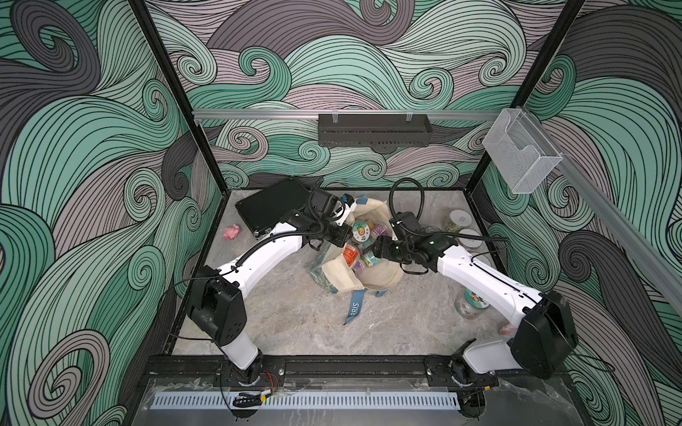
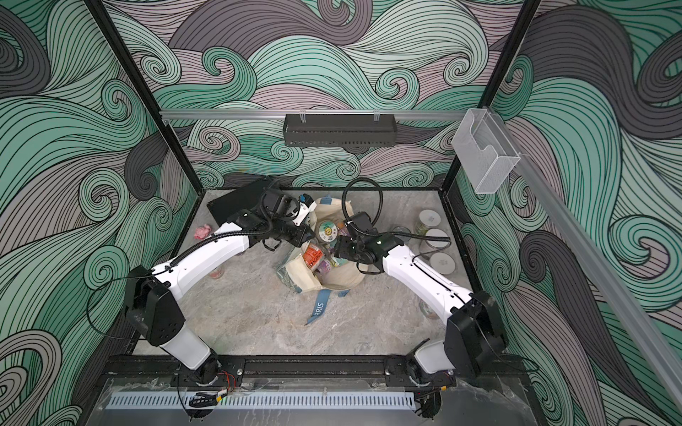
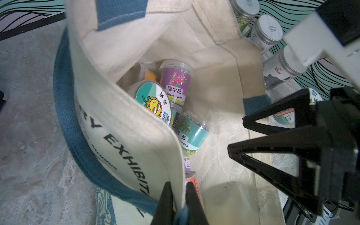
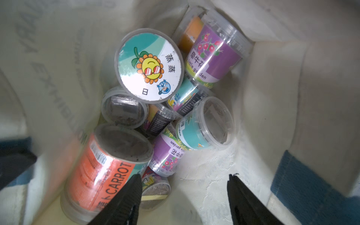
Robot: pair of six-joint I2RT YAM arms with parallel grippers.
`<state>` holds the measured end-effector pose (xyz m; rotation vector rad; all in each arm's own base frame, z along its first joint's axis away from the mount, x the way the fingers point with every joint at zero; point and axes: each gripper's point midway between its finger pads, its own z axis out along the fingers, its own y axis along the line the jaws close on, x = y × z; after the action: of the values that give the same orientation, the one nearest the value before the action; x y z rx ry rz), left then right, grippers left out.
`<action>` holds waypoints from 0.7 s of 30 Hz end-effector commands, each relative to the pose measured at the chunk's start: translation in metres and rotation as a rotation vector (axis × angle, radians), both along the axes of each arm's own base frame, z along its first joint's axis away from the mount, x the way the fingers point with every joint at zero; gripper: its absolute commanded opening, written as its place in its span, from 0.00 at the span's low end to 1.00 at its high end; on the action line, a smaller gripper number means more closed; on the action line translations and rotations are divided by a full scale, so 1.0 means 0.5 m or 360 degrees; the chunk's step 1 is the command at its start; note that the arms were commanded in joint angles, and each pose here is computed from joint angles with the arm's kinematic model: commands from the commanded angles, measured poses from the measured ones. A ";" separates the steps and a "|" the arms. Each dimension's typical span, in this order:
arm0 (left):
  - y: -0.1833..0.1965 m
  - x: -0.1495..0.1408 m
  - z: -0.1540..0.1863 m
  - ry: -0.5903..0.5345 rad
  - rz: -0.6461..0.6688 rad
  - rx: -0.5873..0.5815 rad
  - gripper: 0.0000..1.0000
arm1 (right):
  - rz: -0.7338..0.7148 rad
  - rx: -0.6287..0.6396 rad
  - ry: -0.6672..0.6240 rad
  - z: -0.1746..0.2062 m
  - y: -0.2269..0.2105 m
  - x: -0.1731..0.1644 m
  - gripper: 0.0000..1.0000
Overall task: Take out the seed jars from the canvas bag
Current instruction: Pick up the seed jar from the canvas bag.
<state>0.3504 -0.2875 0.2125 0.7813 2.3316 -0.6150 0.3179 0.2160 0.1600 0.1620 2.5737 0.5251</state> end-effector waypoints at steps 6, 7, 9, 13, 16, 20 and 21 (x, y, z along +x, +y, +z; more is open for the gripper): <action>0.001 -0.001 0.010 -0.0011 -0.0015 0.0028 0.11 | -0.0477 0.0083 0.0166 -0.061 -0.032 0.004 0.75; 0.002 0.000 0.010 -0.0012 -0.0014 0.0028 0.11 | -0.0547 0.0046 0.0202 -0.069 -0.044 0.002 0.75; 0.002 -0.001 0.010 -0.0008 -0.0011 0.0025 0.11 | -0.0647 -0.0011 0.0278 -0.088 -0.059 -0.006 0.75; -0.001 -0.001 0.012 -0.0007 -0.0015 0.0013 0.11 | -0.0727 -0.0004 0.0336 -0.118 -0.055 -0.001 0.76; -0.001 -0.002 0.015 -0.0010 -0.0015 0.0007 0.11 | -0.0739 0.0058 0.0319 -0.130 -0.038 0.017 0.80; -0.002 -0.002 0.015 -0.0008 -0.0018 0.0003 0.11 | -0.0747 0.0080 0.0292 -0.137 -0.023 0.042 0.87; -0.002 -0.001 0.015 -0.0006 -0.0014 0.0002 0.11 | -0.0757 0.0071 0.0297 -0.142 -0.022 0.046 0.88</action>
<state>0.3506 -0.2873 0.2128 0.7801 2.3316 -0.6134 0.3277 0.2045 0.0888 0.7984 2.6212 0.4134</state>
